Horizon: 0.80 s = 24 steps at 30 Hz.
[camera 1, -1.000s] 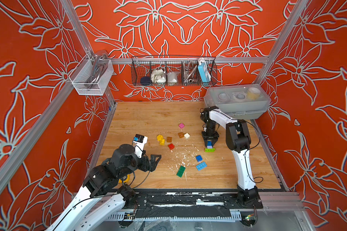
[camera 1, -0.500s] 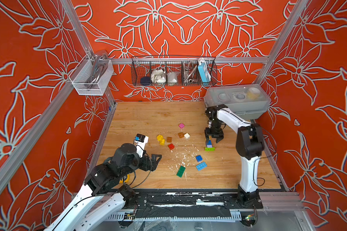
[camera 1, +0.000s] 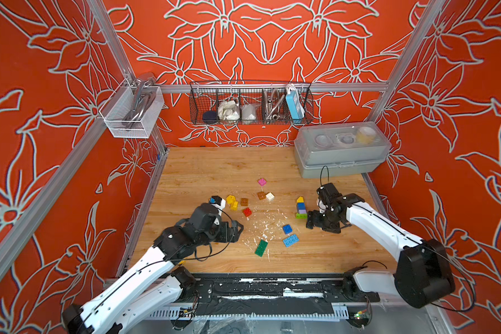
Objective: Assemble the number 1 with lego
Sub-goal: Pick up the lego brick from the center of the board.
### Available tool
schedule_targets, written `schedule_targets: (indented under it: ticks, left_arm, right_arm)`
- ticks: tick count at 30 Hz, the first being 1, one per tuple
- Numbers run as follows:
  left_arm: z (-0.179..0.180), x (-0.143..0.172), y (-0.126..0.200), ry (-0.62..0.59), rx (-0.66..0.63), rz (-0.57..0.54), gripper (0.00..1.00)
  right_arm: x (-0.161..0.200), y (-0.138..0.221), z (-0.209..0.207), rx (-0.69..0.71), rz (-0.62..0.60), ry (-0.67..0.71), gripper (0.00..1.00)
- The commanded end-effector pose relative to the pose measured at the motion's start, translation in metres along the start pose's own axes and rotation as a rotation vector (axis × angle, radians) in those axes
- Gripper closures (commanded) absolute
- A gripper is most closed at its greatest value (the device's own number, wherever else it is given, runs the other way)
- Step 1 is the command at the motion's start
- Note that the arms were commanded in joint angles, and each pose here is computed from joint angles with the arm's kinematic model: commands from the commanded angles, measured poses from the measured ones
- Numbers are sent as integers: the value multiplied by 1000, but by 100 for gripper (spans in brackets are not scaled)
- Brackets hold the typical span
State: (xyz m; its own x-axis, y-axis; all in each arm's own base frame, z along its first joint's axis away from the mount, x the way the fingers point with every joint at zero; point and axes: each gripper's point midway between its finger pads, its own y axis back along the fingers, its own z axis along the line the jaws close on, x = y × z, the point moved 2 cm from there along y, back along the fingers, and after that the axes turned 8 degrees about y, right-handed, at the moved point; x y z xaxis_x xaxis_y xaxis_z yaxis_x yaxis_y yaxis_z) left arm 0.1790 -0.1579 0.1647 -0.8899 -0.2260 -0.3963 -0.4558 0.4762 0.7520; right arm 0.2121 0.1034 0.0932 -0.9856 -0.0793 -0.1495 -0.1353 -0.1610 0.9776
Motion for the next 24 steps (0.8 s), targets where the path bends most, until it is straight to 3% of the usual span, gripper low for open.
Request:
schedule_targets:
  ticks: [1,3,4,6,11,14,17,21,24]
  left_arm:
    - [-12,17,-31,121,22,51,2]
    - [-12,29,-45,176,-20,70,2]
    - [-10,39,-55,229,-43,89,2]
    - [-10,52,-66,337,-59,96,2]
    - [-11,59,-73,534,-73,15,4]
    - [-13,59,-83,629,-74,7,7]
    - [-16,65,-100,714,-99,30,13]
    - [-22,83,-120,789,-178,65,19]
    - [-22,97,-129,850,-248,82,20]
  right_arm:
    - [-13,28,7,63,-184,88,14]
    - [-14,46,-7,123,-292,51,9]
    - [-15,55,-16,159,-359,26,1]
    - [-12,65,-32,202,-466,-48,0]
    - [-6,74,-20,49,-600,-31,0]
    - [0,72,-11,-23,-592,-16,0]
    - [7,61,-8,-34,-507,-14,0]
    - [12,46,-8,5,-368,0,0]
    - [11,43,-7,25,-331,13,0]
